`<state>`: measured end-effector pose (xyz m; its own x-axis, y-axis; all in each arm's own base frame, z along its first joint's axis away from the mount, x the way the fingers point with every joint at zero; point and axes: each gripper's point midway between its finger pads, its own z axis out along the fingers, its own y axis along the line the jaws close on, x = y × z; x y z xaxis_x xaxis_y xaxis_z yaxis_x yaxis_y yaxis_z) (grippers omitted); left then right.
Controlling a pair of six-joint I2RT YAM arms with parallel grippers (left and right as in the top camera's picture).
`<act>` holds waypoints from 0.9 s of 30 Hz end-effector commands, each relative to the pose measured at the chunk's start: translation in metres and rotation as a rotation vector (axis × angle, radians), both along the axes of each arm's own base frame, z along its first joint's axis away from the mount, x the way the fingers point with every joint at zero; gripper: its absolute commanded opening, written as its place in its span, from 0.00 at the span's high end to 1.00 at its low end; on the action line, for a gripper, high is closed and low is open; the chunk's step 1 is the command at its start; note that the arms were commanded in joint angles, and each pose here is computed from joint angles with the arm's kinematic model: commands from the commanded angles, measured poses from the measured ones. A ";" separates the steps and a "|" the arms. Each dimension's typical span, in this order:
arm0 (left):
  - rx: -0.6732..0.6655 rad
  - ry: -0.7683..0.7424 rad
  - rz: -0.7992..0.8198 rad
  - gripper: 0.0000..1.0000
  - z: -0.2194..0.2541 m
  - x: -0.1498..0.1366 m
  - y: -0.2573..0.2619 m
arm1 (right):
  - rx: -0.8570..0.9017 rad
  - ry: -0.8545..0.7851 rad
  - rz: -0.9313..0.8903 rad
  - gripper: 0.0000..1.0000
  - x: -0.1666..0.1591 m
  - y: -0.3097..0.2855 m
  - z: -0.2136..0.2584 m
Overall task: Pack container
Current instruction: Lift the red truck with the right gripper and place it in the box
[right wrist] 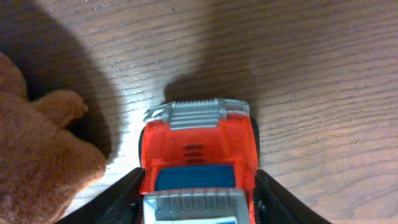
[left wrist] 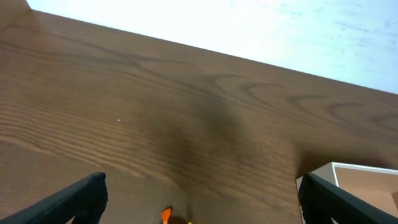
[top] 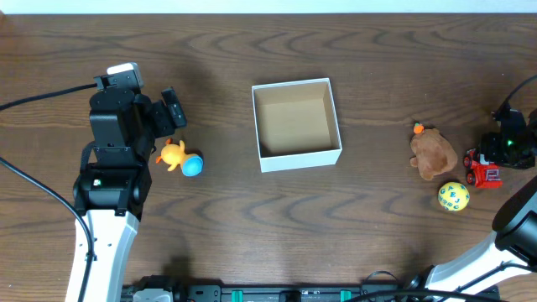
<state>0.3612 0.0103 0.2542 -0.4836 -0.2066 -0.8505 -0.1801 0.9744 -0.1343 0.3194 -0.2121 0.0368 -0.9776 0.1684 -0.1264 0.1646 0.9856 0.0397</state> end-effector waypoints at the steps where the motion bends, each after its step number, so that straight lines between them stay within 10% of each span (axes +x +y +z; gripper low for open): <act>1: 0.004 -0.029 0.012 0.02 0.013 0.001 0.002 | 0.014 0.000 -0.019 0.53 -0.001 0.000 -0.002; 20: 0.004 -0.029 0.012 0.02 0.013 0.001 0.002 | -0.037 -0.078 -0.035 0.99 0.006 -0.002 0.033; 27: 0.004 -0.029 0.012 0.02 0.013 0.001 0.002 | -0.098 -0.196 -0.007 0.99 0.022 0.016 0.081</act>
<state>0.3612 0.0103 0.2542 -0.4836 -0.2069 -0.8505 -0.1802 0.9744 -0.1346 0.3306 -0.2091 0.0858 -0.9549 0.1662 -0.2462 0.1748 0.9845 -0.0133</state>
